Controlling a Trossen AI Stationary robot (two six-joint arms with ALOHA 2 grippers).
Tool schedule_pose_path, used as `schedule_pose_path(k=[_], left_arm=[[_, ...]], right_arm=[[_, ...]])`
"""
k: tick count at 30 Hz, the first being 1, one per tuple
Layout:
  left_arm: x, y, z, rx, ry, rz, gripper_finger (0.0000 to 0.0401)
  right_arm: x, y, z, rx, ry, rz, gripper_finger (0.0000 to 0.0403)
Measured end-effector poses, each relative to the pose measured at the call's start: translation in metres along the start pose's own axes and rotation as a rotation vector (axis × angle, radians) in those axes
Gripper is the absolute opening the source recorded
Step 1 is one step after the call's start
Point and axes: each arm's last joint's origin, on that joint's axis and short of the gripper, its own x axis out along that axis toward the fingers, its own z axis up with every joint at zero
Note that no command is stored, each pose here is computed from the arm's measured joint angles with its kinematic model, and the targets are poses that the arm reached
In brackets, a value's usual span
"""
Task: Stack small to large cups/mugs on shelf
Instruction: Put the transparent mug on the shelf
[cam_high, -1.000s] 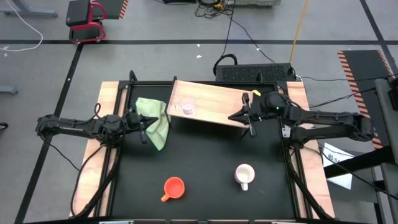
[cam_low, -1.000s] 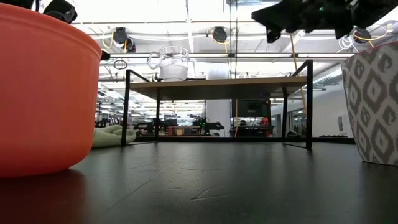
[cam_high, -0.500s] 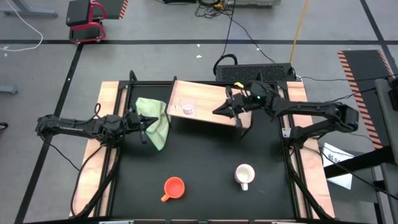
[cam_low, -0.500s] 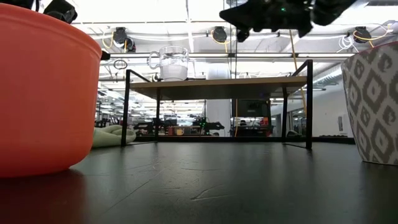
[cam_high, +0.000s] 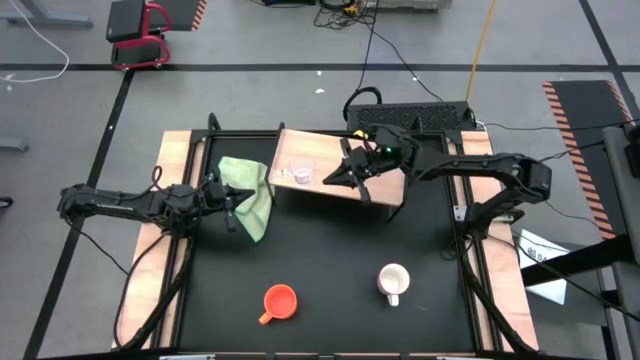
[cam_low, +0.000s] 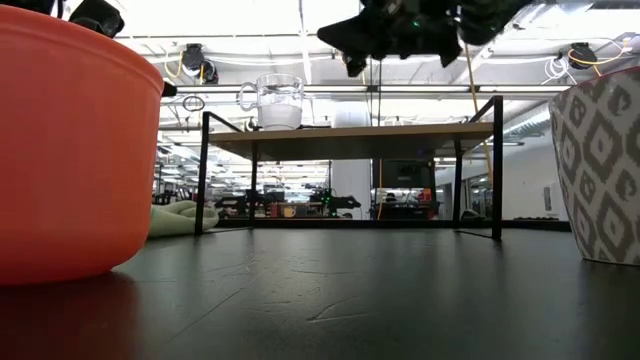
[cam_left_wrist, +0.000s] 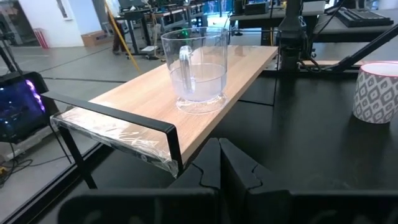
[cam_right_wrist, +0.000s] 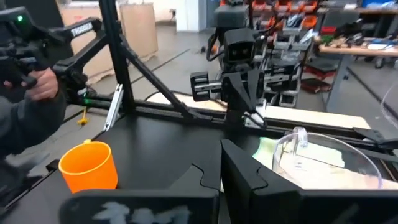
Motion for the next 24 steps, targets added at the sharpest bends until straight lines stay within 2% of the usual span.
schedule_pose_path(k=[6,11,17,22,24], left_arm=[[0.000,0.000,0.000,0.002,0.002,0.000,0.0000],[0.000,0.000,-0.001,0.004,0.007,0.000,0.0000],[0.000,0.000,-0.001,0.014,0.008,0.000,0.0000],[0.000,0.000,0.000,0.013,0.003,0.000,0.0000],[0.000,0.000,-0.001,0.011,0.009,0.000,0.0001]], right_arm=[[0.007,-0.009,0.032,-0.036,0.098,0.024,0.0000],[-0.001,-0.014,0.054,-0.049,0.138,0.012,0.0000],[-0.002,-0.022,0.050,-0.032,0.159,-0.020,0.0000],[0.017,-0.032,0.029,-0.027,0.217,-0.036,0.0000],[0.025,-0.038,0.030,-0.028,0.246,-0.030,0.0000]])
